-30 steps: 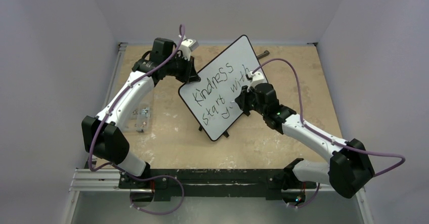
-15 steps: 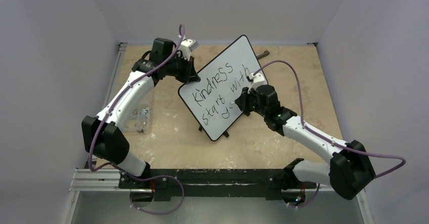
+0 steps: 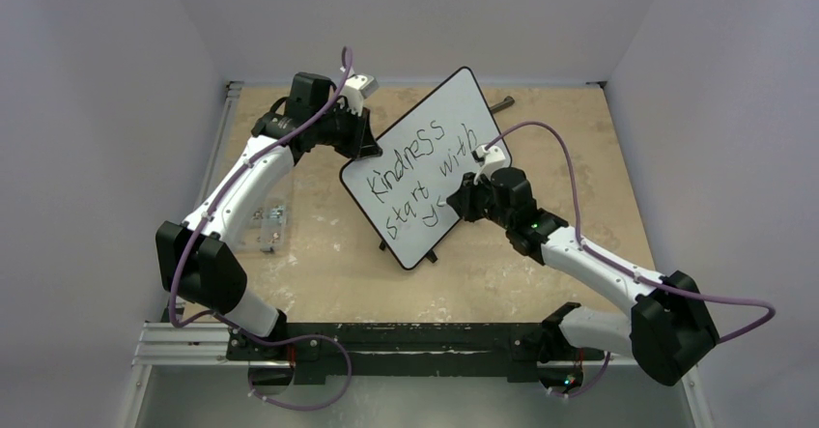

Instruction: Write a sentence on the whiteboard

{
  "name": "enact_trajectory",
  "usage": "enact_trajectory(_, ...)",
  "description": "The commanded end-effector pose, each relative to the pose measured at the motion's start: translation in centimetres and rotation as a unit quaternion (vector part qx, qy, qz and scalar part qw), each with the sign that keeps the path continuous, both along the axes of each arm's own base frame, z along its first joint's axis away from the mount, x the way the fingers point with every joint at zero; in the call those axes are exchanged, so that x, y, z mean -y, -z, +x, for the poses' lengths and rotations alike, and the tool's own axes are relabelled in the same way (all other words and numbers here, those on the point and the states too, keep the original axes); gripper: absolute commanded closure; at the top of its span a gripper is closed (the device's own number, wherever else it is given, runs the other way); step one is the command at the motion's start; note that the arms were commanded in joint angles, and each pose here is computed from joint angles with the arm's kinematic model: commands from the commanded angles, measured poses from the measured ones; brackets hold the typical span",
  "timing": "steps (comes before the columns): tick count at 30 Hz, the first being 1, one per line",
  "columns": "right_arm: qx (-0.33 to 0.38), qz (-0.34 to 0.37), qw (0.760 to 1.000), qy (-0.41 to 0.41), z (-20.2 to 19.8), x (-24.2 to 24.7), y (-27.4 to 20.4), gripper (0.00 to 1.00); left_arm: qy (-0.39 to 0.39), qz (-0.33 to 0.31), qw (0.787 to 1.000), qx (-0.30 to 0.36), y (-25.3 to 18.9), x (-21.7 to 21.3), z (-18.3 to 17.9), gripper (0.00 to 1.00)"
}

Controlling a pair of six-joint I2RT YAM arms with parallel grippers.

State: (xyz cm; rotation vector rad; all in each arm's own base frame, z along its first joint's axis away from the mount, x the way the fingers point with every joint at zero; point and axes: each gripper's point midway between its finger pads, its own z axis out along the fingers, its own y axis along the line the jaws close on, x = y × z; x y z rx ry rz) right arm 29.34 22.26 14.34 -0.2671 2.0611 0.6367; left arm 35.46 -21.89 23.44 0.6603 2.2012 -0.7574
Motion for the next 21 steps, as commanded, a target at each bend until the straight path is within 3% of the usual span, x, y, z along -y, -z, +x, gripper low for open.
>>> enact_trajectory(1, 0.006, 0.006, 1.0, -0.001, 0.1, -0.3, -0.5, 1.0, 0.004, 0.099, 0.995, -0.031, 4.3, -2.4, -1.2, 1.0)
enact_trajectory(10, 0.032, -0.006, 0.999, 0.029, 1.6, 0.3, -2.8, 1.0, 0.004, 0.099, 0.995, -0.03, 4.2, -2.4, -1.2, 1.0)
enact_trajectory(21, 0.031, -0.013, 0.999, 0.037, 1.8, 0.7, -2.3, 1.0, 0.004, 0.099, 0.995, -0.031, 4.3, -2.4, -1.2, 1.0)
